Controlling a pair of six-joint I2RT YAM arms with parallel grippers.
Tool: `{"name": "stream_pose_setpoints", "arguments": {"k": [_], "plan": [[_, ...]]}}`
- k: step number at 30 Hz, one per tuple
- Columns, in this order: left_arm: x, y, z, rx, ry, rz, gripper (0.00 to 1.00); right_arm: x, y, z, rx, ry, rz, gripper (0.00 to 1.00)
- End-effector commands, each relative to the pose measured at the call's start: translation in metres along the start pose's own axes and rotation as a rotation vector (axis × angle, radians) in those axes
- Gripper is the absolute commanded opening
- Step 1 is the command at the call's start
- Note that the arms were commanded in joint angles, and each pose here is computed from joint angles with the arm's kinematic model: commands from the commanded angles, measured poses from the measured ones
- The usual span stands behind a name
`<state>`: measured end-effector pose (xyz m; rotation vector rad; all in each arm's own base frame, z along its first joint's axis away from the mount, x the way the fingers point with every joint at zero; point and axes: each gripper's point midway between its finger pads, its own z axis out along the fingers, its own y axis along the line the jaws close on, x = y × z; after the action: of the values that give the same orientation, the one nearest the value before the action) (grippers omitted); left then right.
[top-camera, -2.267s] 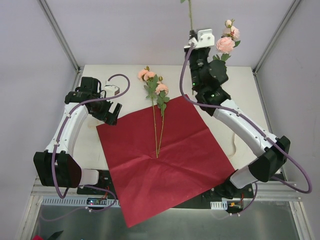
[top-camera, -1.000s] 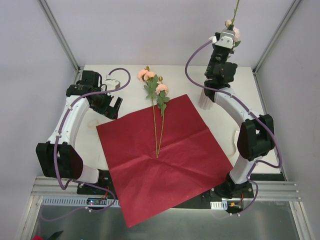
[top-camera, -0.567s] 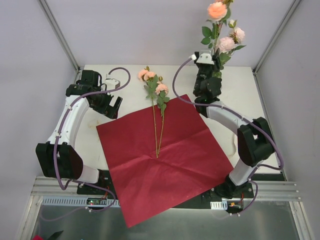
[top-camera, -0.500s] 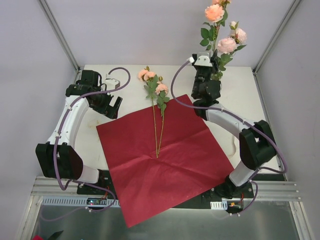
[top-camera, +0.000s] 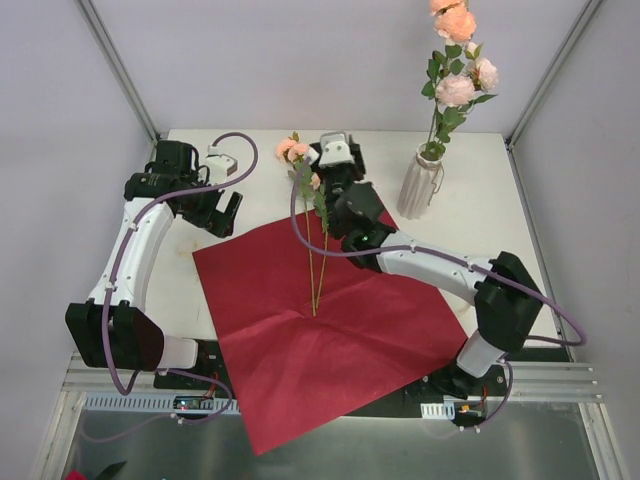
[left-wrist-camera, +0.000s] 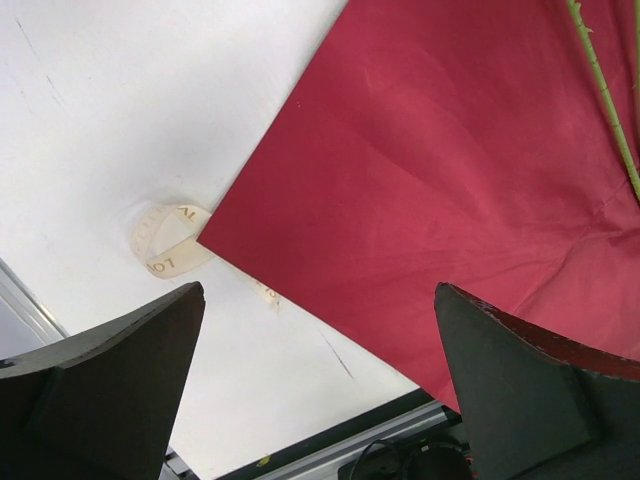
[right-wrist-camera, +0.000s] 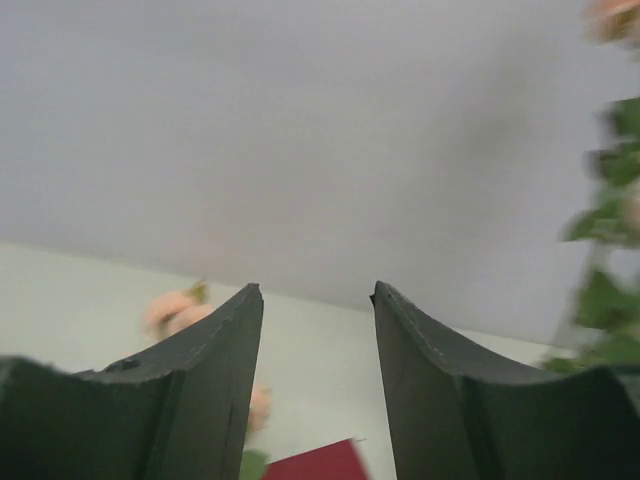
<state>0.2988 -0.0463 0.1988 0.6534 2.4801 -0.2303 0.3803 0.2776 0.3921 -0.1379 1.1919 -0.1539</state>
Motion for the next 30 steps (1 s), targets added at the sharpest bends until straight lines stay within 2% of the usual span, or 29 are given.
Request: {"name": "stream_pose_setpoints", "arguments": {"k": [1,2,3,4,7,10,18,30], "plan": [[-0.001,0.004,-0.005,-0.033,-0.006,-0.001,0.99,0.069,0.074,-0.014,-0.293,0.384,0.129,0.52],[-0.001,0.006,-0.005,-0.044,-0.002,-0.012,0.99,0.082,0.086,-0.015,-0.344,0.469,0.174,0.54],[-0.001,0.008,-0.004,-0.052,0.004,-0.017,0.99,0.109,0.097,-0.030,-0.392,0.626,0.220,0.54],[0.001,0.011,-0.003,-0.063,0.014,-0.027,0.99,0.119,0.117,-0.026,-0.483,0.695,0.262,0.53],[0.006,0.014,0.000,-0.067,0.028,-0.050,0.99,0.152,0.144,-0.037,-0.600,0.862,0.289,0.52],[0.012,0.018,0.003,-0.072,0.050,-0.065,0.99,0.188,0.156,-0.053,-0.630,1.017,0.285,0.49],[0.017,0.021,0.007,-0.074,0.062,-0.086,0.99,0.237,0.173,-0.084,-0.656,1.165,0.285,0.47],[0.022,0.019,0.008,-0.070,0.069,-0.079,0.99,0.300,0.170,-0.116,-0.567,1.310,0.204,0.48]]}}
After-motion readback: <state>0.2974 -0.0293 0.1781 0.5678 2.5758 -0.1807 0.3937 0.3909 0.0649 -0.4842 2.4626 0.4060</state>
